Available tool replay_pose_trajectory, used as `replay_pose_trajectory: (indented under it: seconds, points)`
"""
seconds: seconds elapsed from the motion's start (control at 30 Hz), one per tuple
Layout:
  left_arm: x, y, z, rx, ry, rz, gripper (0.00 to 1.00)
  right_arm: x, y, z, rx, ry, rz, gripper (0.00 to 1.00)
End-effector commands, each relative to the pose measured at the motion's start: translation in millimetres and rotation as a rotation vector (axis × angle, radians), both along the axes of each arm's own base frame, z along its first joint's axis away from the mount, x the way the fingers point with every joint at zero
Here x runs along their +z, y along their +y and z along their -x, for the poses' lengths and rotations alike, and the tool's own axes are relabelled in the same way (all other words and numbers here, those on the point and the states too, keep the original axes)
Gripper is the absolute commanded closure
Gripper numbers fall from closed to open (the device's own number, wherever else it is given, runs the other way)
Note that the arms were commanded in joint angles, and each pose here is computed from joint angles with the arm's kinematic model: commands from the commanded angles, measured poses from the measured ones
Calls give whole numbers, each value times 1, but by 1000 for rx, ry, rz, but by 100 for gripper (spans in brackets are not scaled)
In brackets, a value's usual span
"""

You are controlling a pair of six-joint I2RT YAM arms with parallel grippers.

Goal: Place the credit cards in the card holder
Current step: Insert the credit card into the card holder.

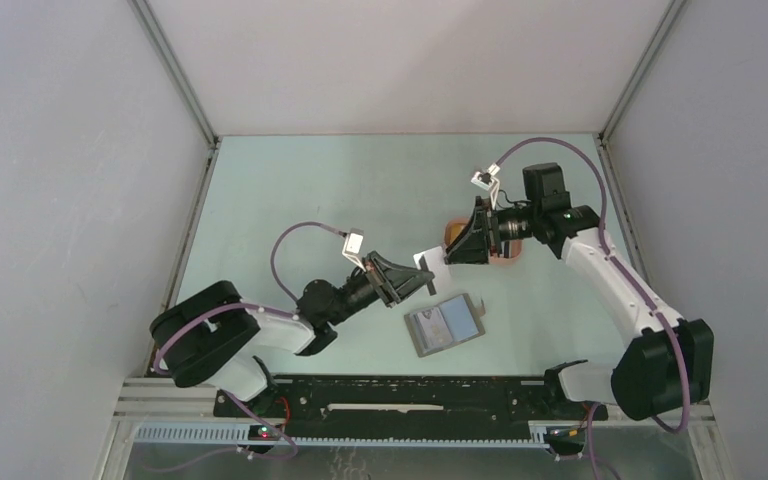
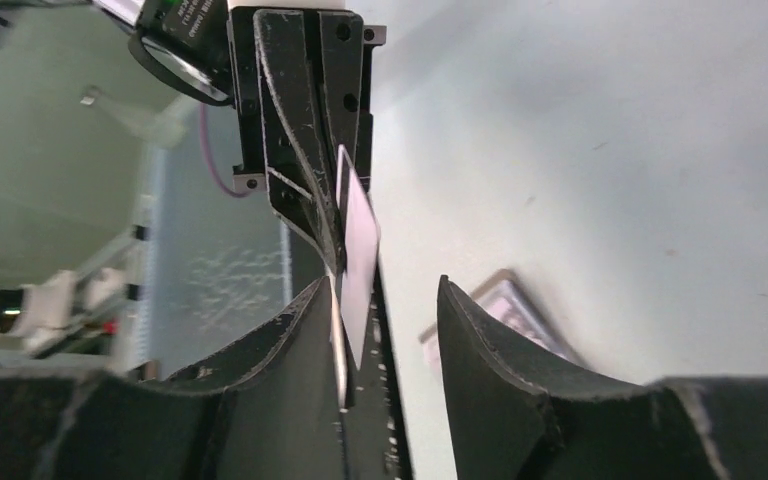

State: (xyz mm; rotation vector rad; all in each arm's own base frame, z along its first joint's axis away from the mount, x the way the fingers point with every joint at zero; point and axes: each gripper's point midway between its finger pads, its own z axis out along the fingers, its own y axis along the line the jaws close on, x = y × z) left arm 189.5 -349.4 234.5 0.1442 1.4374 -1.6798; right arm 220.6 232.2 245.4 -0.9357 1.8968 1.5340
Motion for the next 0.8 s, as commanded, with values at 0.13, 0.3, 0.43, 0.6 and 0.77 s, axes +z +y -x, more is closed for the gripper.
replay_pose_trajectory:
  seconds: [0.13,0.3,0.43,0.6,0.77]
  points:
    - [-41,17,25,-82,118,-108,100,-8,-31,7,-1,-313,148,47]
    - [-73,26,25,-38,208,-235,100,-52,-37,32,144,-390,264,49]
    - [-86,21,32,-85,361,-247,100,-88,-42,53,269,-486,331,51]
    - [-96,10,45,-173,504,-231,100,-118,-51,61,366,-661,398,49]
    - [-112,-2,50,-213,592,-254,100,-143,-57,58,443,-829,462,45]
